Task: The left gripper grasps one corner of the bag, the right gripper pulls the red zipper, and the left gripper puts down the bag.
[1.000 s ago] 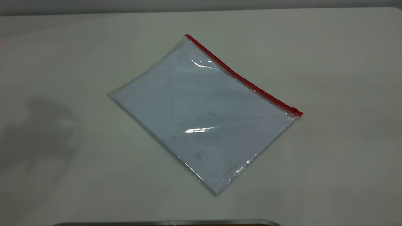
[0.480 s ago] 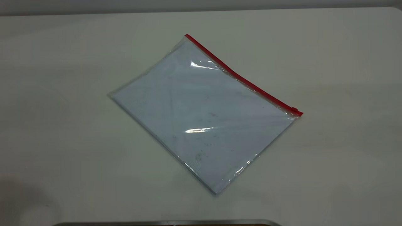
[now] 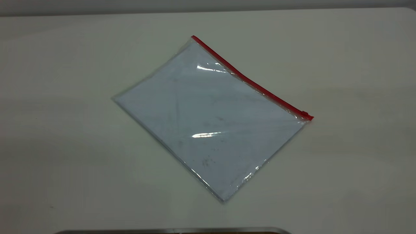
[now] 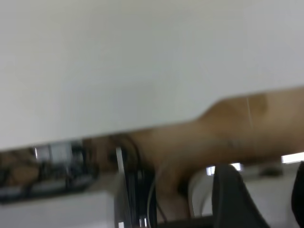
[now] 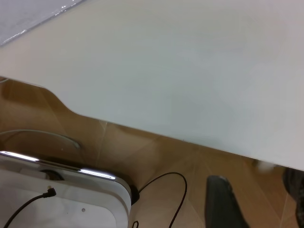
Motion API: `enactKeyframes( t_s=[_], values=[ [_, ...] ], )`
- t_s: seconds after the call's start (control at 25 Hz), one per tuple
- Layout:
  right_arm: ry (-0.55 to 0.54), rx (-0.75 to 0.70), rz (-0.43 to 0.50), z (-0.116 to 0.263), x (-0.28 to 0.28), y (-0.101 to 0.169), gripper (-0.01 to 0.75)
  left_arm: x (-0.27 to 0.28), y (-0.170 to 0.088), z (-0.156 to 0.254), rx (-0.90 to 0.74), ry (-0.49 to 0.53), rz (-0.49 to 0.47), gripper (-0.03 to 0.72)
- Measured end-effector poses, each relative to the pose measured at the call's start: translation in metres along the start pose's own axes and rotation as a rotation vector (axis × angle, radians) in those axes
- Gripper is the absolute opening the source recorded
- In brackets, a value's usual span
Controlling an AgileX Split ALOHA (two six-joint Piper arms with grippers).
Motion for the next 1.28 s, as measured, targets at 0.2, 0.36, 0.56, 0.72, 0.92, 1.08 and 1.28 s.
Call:
enactKeyframes(
  t_s=[0.2,0.36,0.56,0.72,0.92,1.08,1.28],
  values=[
    [0.0,0.0,0.0,0.0,0.0,0.0,0.414,0.016,-0.003,0.011,-0.008,-0.157,-0.028,0.374],
    [-0.025,0.0,-0.002,0.001,0.003,0.0,0.414,0.025,-0.005,0.02,-0.015,-0.266,-0.047,0.374],
    [-0.138,-0.068,0.029,0.006,0.016,-0.006,0.414,0.032,-0.007,0.029,-0.021,-0.357,-0.063,0.374],
    [-0.293,-0.145,0.082,0.017,0.034,-0.011,0.414,0.033,-0.008,0.032,-0.023,-0.377,-0.066,0.372],
    [-0.506,-0.204,0.145,0.037,0.055,-0.011,0.414,0.034,-0.008,0.033,-0.021,-0.382,-0.066,0.373],
    [-0.524,-0.206,0.15,0.041,0.057,-0.011,0.414,0.034,-0.008,0.033,-0.021,-0.38,-0.066,0.373],
    [-0.524,-0.205,0.152,0.041,0.057,-0.011,0.414,0.034,-0.008,0.033,-0.02,-0.38,-0.066,0.373]
  ],
)
Point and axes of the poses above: a point on each arm's last joint axis where the gripper is mounted, x pointing back along that axis away from the gripper, y along the wrist's bending axis when the last joint is at zero, z = x × y, the point moved 4 cm from there along -x, pointing out along that axis toward the gripper, and after that the axes turned 5 degrees about -x, right-handed, at the moved point
